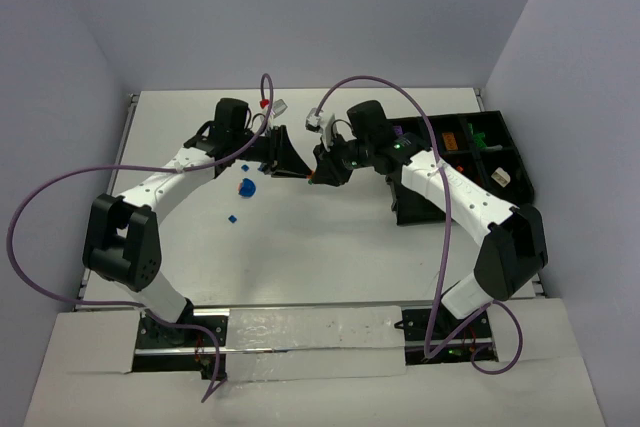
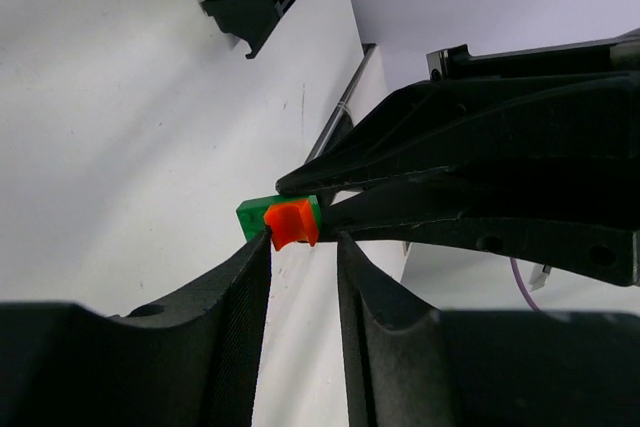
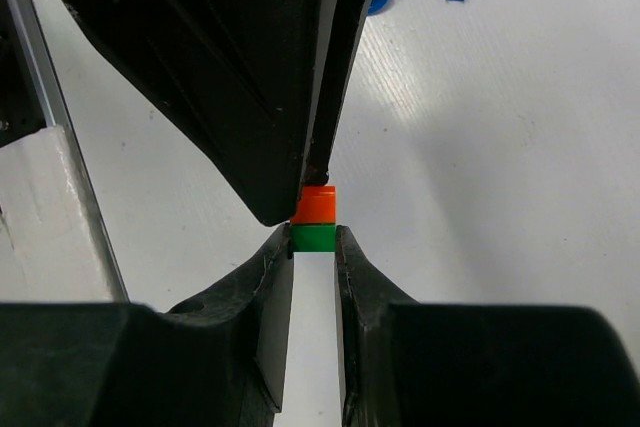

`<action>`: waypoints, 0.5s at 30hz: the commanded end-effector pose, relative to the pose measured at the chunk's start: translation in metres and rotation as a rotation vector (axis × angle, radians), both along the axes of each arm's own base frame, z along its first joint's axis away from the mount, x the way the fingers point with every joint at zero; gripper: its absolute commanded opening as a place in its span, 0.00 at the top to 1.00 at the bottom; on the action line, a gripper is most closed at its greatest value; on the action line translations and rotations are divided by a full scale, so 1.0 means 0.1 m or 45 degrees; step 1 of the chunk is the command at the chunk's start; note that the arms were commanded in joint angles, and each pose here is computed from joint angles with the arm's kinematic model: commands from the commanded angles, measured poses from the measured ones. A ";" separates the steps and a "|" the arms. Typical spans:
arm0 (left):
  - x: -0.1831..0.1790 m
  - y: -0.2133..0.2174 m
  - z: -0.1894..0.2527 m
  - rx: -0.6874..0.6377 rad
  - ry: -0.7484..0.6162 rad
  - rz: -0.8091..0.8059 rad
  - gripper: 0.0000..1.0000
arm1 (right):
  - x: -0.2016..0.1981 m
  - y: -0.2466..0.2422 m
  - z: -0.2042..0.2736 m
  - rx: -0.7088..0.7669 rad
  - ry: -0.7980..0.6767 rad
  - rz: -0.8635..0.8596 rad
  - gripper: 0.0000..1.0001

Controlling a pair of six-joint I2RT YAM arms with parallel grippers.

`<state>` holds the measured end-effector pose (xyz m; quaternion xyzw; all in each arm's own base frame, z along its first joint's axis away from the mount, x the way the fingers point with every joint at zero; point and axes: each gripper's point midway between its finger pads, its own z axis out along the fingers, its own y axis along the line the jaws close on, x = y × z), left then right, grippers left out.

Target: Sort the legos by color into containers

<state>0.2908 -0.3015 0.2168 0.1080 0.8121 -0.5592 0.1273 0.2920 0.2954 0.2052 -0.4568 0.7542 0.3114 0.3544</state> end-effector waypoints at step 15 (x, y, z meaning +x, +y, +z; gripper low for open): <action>-0.02 -0.08 0.03 -0.069 0.072 -0.043 0.63 | 0.00 0.13 0.45 0.045 -0.196 0.039 1.00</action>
